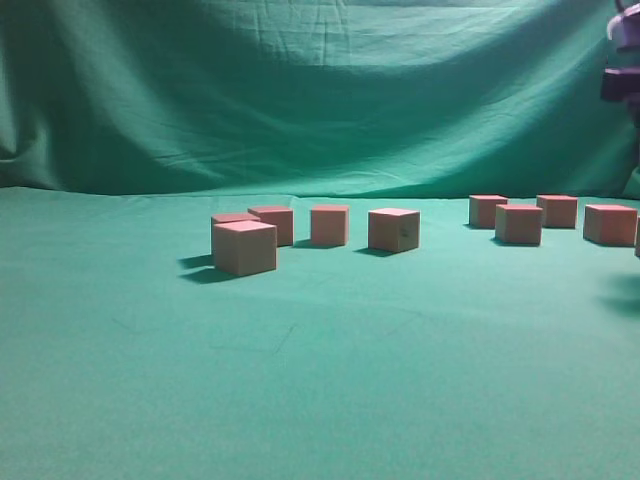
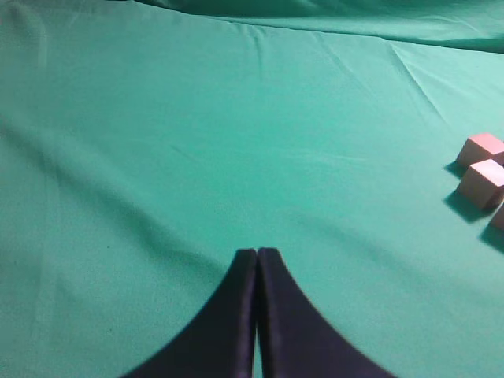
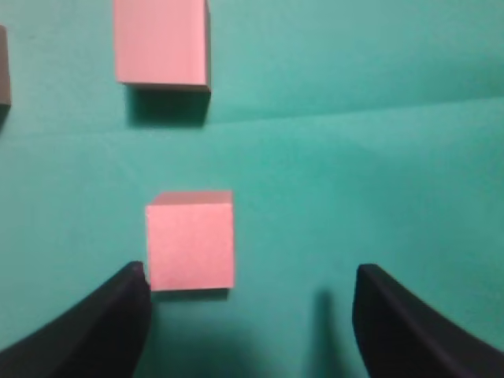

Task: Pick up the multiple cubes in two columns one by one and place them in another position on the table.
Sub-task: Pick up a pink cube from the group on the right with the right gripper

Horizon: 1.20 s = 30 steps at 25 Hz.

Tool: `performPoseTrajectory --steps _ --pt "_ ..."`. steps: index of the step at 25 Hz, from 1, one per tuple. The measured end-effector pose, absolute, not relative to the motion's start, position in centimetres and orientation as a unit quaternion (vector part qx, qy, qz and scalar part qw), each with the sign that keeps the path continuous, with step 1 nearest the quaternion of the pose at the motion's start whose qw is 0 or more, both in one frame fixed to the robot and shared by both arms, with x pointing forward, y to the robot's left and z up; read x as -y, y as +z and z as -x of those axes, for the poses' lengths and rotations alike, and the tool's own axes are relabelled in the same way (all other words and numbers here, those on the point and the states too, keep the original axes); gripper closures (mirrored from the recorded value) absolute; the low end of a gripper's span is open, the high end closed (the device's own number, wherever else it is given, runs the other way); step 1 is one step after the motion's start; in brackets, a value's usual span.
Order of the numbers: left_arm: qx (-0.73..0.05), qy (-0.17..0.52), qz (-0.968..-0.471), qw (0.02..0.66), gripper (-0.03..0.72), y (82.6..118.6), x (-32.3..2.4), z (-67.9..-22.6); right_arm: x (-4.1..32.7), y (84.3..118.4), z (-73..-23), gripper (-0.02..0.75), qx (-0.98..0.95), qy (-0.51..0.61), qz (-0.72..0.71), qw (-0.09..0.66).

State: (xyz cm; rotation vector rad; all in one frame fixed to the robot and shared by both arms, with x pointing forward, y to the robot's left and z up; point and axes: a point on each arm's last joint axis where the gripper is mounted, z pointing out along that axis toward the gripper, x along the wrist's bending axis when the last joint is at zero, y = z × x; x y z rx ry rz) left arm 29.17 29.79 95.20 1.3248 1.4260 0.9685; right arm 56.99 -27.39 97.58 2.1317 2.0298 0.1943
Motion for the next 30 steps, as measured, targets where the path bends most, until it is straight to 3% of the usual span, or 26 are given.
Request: performPoseTrajectory --steps 13,19,26,30 --pt "-0.581 0.394 -0.539 0.465 0.688 95.2 -29.8 -29.2 26.9 94.6 -58.5 0.211 -0.696 0.087 -0.708 0.081" --pt "-0.581 0.394 -0.539 0.465 0.688 95.2 -29.8 -29.2 26.6 94.5 -58.6 0.482 -0.7 0.094 -0.704 0.078" --pt "-0.581 0.394 -0.539 0.465 0.688 95.2 -29.8 -29.2 26.3 94.9 -58.6 0.474 -0.705 0.094 -0.7 0.066" --pt "-0.581 0.394 -0.539 0.465 0.688 95.2 -29.8 -29.2 25.2 98.3 -58.4 0.474 -0.727 0.109 -0.677 0.036"
